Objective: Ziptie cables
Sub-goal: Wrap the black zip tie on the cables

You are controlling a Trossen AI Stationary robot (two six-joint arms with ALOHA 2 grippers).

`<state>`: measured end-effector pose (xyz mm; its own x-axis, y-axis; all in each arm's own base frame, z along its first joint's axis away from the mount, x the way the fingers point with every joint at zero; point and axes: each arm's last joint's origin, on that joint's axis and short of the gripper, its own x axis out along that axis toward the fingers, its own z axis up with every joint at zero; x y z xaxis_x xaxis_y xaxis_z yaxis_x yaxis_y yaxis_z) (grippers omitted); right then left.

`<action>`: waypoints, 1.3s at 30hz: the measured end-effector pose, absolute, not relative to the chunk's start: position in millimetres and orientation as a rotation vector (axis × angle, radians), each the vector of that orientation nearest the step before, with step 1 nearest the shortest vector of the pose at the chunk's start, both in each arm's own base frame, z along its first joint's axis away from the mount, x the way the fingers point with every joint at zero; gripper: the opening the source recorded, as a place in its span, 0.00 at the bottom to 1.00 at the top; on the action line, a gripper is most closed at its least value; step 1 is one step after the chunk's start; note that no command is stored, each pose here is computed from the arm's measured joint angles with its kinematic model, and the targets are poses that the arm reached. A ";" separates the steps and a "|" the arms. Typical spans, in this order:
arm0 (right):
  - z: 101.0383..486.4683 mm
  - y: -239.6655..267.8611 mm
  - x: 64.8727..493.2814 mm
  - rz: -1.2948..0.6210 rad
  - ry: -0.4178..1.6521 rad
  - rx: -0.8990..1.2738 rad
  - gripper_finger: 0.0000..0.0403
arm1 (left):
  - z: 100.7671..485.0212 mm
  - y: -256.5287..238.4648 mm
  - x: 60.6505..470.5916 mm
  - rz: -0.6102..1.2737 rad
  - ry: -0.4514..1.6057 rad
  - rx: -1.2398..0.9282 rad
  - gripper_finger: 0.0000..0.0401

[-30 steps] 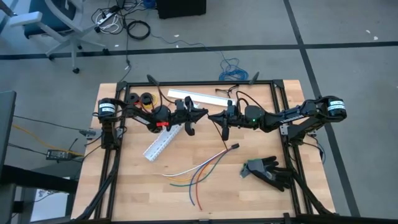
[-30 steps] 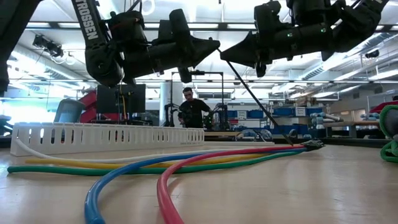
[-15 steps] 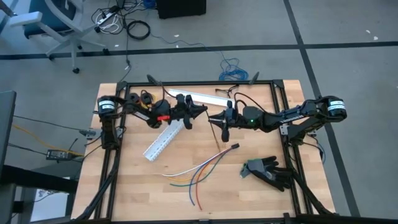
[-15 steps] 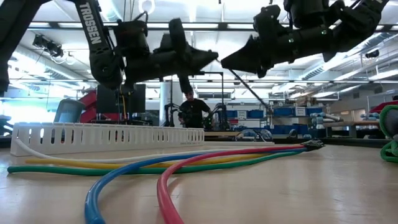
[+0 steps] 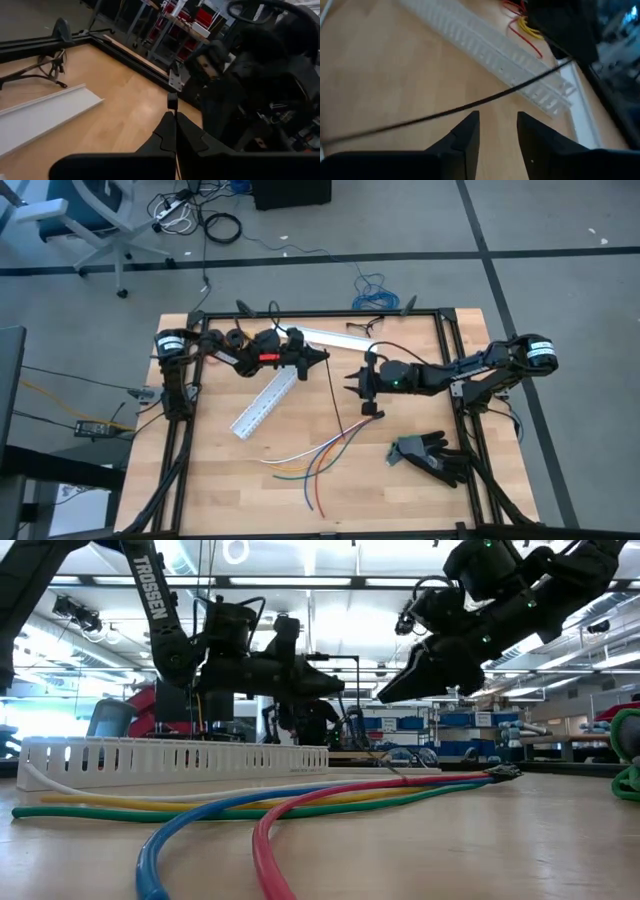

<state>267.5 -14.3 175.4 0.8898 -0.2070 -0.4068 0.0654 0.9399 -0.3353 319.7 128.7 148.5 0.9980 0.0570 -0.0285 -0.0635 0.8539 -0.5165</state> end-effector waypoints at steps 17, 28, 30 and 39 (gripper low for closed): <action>140.2 27.8 316.6 -0.198 0.729 -0.849 0.27 | 146.9 132.3 317.9 0.057 0.030 -0.597 0.00; 126.2 71.5 322.0 -0.104 0.782 -1.024 0.27 | 146.5 130.7 317.8 0.001 0.050 -0.630 0.00; 125.3 78.4 320.9 -0.033 0.763 -1.029 0.27 | 146.9 130.7 317.9 0.000 0.046 -0.634 0.00; 124.2 87.9 320.0 0.144 0.719 -1.094 0.27 | 147.7 126.5 319.7 -0.010 0.043 -0.658 0.00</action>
